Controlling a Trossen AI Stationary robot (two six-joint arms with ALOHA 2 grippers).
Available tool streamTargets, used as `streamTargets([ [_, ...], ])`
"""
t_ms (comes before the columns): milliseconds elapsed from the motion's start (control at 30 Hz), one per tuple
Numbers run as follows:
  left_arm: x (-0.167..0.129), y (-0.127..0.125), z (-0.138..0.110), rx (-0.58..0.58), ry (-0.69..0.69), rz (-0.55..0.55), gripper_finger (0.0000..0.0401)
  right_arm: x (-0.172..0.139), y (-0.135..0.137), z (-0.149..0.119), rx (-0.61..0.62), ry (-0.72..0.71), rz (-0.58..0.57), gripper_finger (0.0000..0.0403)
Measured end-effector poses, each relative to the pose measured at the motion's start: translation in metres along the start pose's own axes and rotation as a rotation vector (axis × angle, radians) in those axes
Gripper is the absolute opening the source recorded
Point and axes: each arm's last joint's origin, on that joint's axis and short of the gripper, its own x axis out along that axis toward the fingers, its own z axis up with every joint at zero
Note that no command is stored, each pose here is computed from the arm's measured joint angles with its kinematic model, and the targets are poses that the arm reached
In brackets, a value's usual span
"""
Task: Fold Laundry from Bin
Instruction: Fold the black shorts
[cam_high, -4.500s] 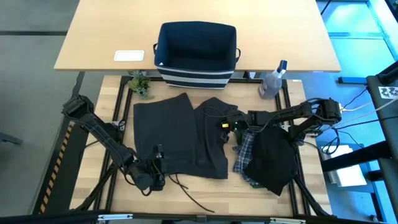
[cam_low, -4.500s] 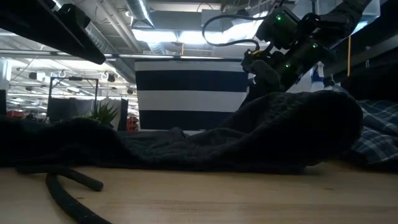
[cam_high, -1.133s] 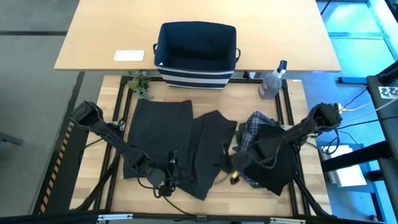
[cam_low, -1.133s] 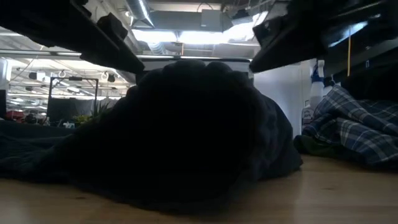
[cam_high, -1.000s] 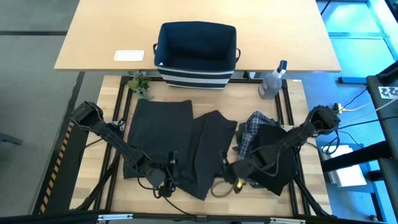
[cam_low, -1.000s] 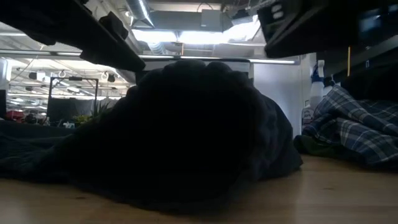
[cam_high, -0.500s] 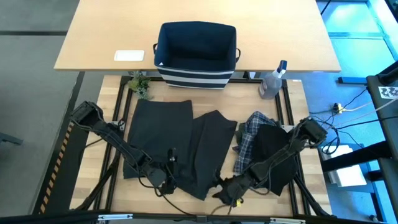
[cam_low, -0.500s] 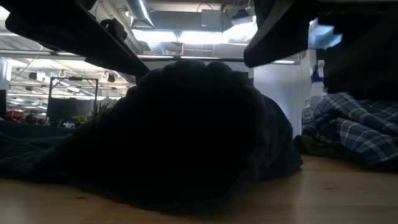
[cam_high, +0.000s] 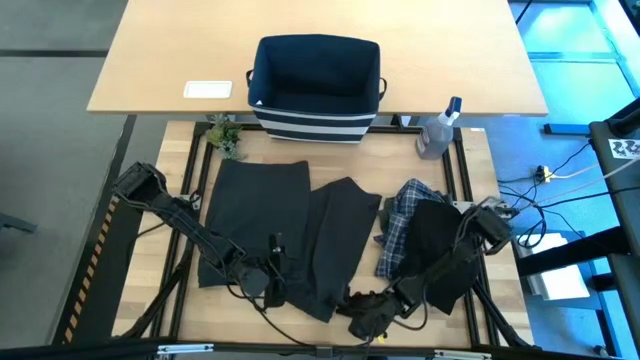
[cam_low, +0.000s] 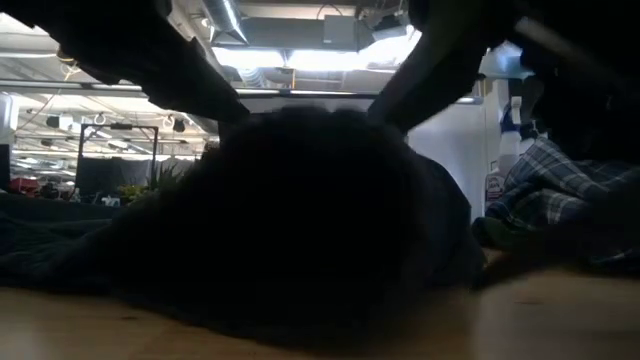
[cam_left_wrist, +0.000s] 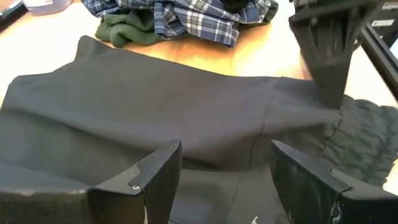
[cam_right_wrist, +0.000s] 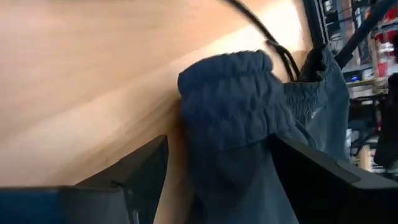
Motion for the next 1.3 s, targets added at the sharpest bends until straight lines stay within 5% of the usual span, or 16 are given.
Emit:
streamTargets([
  [300, -0.002, -0.003, -0.001, -0.099, -0.003, -0.005, 0.0234, 0.013, 0.005, -0.003, -0.03, 0.05, -0.051, 0.027],
  [567, -0.005, -0.006, -0.001, -0.238, -0.019, -0.008, 0.0234, 0.014, 0.002, -0.003, -0.005, 0.032, -0.074, 0.0171],
  [833, -0.007, -0.01, 0.001, -0.165, -0.046, -0.018, 0.0234, 0.016, -0.002, -0.006, 0.05, 0.035, -0.081, 0.0017],
  [1067, -0.018, -0.025, 0.026, -0.034, -0.291, -0.096, 0.0234, 0.018, -0.019, -0.014, 0.221, 0.05, -0.114, 0.0014],
  [1300, -0.026, -0.035, 0.031, 0.064, -0.306, -0.077, 0.0234, 0.021, -0.042, -0.027, 0.367, 0.06, -0.151, 0.0005],
])
